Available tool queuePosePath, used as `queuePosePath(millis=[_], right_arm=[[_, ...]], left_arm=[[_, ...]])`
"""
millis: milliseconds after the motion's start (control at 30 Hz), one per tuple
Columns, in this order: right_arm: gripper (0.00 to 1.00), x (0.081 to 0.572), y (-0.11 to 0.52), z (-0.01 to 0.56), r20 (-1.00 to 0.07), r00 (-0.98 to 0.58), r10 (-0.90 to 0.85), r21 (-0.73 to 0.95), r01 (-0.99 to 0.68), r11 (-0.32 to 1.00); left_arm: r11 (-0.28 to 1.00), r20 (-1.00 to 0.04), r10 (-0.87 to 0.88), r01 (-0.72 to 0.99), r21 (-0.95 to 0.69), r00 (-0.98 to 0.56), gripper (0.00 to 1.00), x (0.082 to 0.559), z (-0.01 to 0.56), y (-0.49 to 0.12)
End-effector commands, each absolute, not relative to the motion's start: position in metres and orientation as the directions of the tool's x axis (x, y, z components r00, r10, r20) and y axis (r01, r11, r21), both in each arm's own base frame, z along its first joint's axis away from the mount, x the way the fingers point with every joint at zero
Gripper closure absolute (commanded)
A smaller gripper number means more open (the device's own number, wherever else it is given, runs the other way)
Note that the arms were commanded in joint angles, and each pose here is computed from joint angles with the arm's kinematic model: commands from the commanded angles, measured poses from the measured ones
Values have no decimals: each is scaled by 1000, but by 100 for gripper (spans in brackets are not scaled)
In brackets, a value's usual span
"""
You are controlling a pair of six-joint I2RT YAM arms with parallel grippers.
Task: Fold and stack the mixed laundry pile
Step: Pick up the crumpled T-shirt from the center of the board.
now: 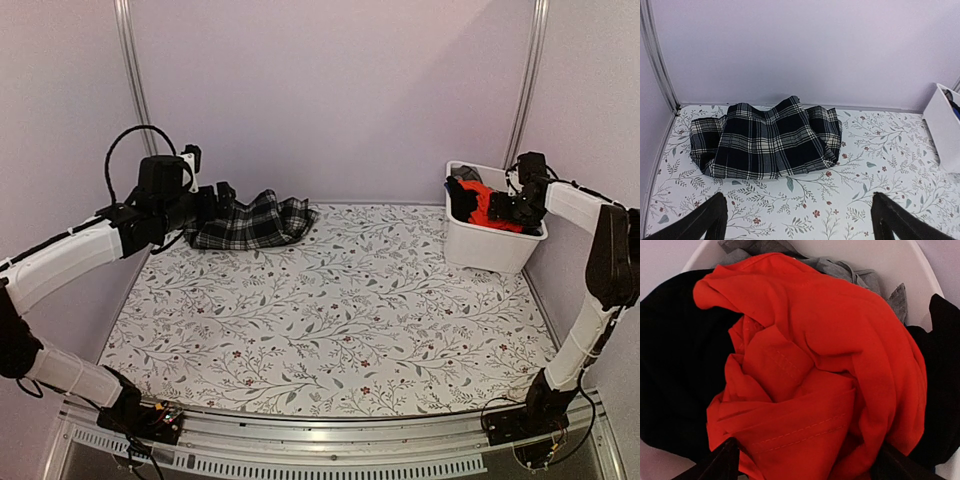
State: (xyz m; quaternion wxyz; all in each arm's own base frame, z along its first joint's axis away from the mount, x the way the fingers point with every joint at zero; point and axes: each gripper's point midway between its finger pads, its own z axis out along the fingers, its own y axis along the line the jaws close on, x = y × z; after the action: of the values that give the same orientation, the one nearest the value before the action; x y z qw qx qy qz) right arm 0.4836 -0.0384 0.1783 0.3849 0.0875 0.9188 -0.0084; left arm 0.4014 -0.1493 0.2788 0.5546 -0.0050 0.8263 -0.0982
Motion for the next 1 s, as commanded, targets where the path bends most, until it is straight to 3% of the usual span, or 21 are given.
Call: queuePosePath(millis=[0, 133, 267, 600, 767, 967], right_arm=[[26, 503, -57, 164, -694, -707, 135, -42, 227, 973], [78, 507, -54, 175, -707, -692, 142, -19, 219, 976], [99, 505, -40, 227, -783, -607, 140, 53, 159, 986], [100, 483, 48, 355, -913, -387, 126, 228, -228, 947], [100, 451, 126, 413, -944, -312, 107, 258, -498, 828], [100, 387, 223, 463, -964, -254, 74, 248, -767, 593]], left_arm=[[980, -910, -127, 90, -176, -395, 0, 395, 272, -145], [976, -908, -131, 109, -189, -398, 0, 394, 274, -149], [972, -906, -134, 127, -200, -401, 0, 392, 281, -153], [982, -921, -142, 68, -177, -362, 0, 370, 304, -129], [967, -929, -219, 63, -248, -298, 0, 359, 313, -122], [958, -928, -248, 69, -277, -277, 0, 360, 321, -122]])
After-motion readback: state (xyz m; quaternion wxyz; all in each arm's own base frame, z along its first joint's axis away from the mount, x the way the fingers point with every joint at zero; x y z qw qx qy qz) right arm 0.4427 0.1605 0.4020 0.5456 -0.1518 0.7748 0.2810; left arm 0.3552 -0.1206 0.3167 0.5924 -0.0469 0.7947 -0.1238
